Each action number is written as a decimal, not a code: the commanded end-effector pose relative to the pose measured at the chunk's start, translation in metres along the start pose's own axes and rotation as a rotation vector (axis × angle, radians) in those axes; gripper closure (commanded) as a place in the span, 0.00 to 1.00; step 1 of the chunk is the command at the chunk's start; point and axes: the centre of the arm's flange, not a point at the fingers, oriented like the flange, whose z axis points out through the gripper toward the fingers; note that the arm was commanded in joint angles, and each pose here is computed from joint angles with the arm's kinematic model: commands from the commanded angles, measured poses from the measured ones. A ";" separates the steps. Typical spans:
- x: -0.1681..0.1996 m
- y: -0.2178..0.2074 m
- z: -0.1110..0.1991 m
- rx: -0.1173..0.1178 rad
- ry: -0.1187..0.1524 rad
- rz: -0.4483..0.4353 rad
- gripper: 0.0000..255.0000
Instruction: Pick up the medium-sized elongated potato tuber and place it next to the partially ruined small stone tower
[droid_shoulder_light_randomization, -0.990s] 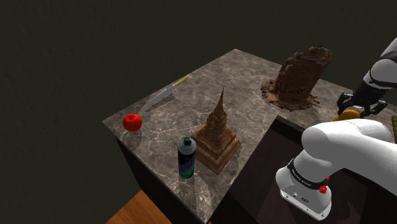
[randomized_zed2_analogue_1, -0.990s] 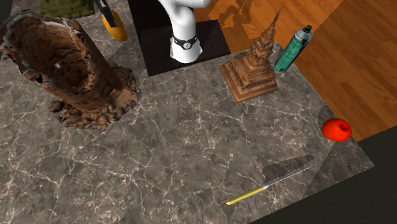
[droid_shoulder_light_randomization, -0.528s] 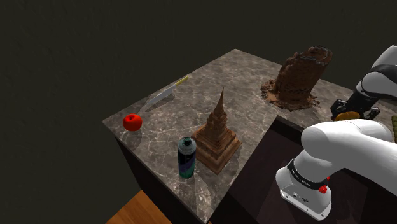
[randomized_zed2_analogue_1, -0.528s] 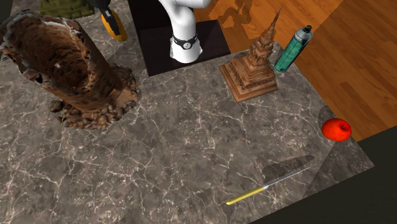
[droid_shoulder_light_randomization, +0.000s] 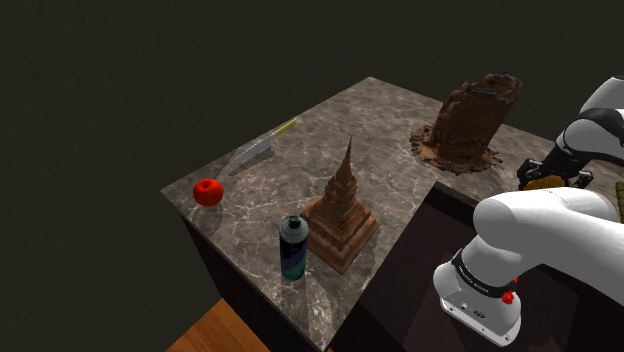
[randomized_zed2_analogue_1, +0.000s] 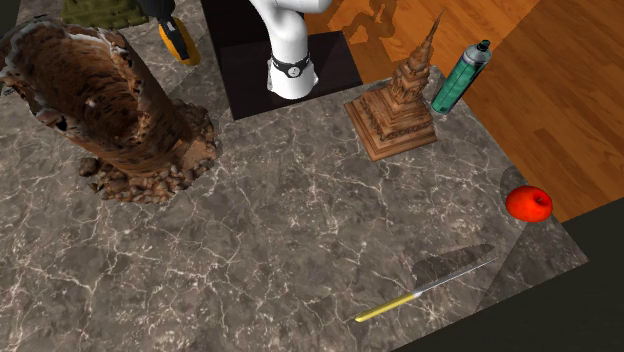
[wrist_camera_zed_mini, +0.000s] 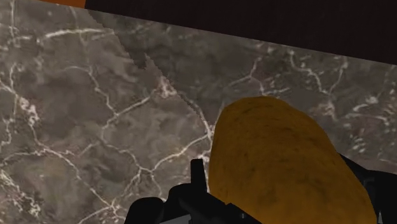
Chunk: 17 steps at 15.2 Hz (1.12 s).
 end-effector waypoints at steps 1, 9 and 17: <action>-0.003 -0.003 0.006 0.000 -0.023 -0.005 1.00; -0.003 -0.003 -0.007 0.000 -0.023 -0.005 0.00; -0.002 -0.003 -0.044 0.000 -0.023 -0.005 0.00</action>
